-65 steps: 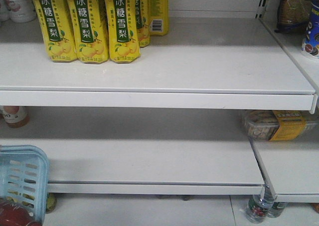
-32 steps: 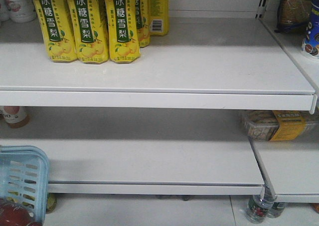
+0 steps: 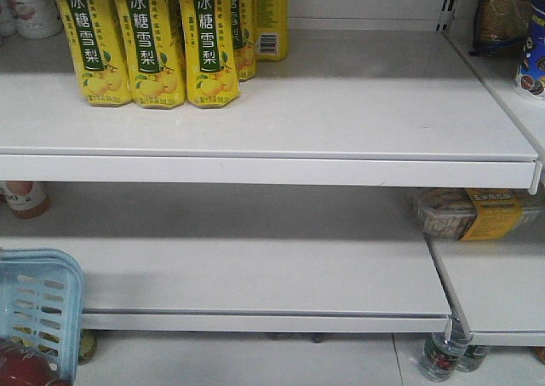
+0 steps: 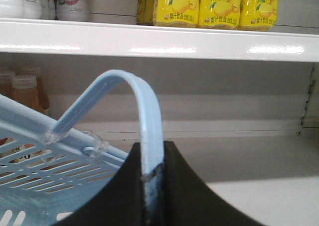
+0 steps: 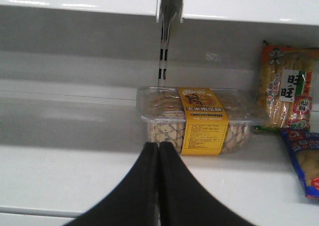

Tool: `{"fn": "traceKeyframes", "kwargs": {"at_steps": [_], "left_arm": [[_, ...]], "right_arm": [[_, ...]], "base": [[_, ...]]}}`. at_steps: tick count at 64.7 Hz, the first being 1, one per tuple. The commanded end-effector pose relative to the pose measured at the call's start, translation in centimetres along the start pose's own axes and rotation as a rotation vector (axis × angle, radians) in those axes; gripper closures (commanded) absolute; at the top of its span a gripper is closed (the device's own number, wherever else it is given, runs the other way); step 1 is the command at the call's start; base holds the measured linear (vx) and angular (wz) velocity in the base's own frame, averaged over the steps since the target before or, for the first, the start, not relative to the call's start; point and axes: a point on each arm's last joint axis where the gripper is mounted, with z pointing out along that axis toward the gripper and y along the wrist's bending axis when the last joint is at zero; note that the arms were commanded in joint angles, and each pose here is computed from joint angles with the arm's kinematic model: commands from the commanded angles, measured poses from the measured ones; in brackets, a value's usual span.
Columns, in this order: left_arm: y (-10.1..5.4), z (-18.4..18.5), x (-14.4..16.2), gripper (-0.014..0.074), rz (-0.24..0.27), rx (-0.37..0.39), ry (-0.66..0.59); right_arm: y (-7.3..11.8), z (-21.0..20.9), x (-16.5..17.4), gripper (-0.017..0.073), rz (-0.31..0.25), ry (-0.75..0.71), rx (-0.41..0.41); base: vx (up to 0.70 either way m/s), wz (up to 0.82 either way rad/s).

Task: Place coke in basket with both arms

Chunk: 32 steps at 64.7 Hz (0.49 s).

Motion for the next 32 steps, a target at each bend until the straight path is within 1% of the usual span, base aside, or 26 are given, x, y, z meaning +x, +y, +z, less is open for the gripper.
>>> {"fn": "traceKeyframes", "kwargs": {"at_steps": [1, 26, 32], "left_arm": [[-0.25, -0.33, -1.75, 0.06, 0.043, 0.024, -0.194], [-0.25, -0.33, -1.75, 0.06, 0.043, 0.024, -0.194], [-0.25, -0.33, -1.75, 0.06, 0.043, 0.024, -0.194]], "right_arm": [[-0.08, -0.08, -0.32, 0.0568, 0.027, -0.077, 0.009], [-0.08, -0.11, -0.68, 0.0568, 0.033, -0.116, 0.008], [-0.07, -0.12, -0.69, 0.0568, 0.042, -0.117, 0.007]], "base": [[0.0, 0.0], [0.0, 0.0], [0.0, 0.0]]}}
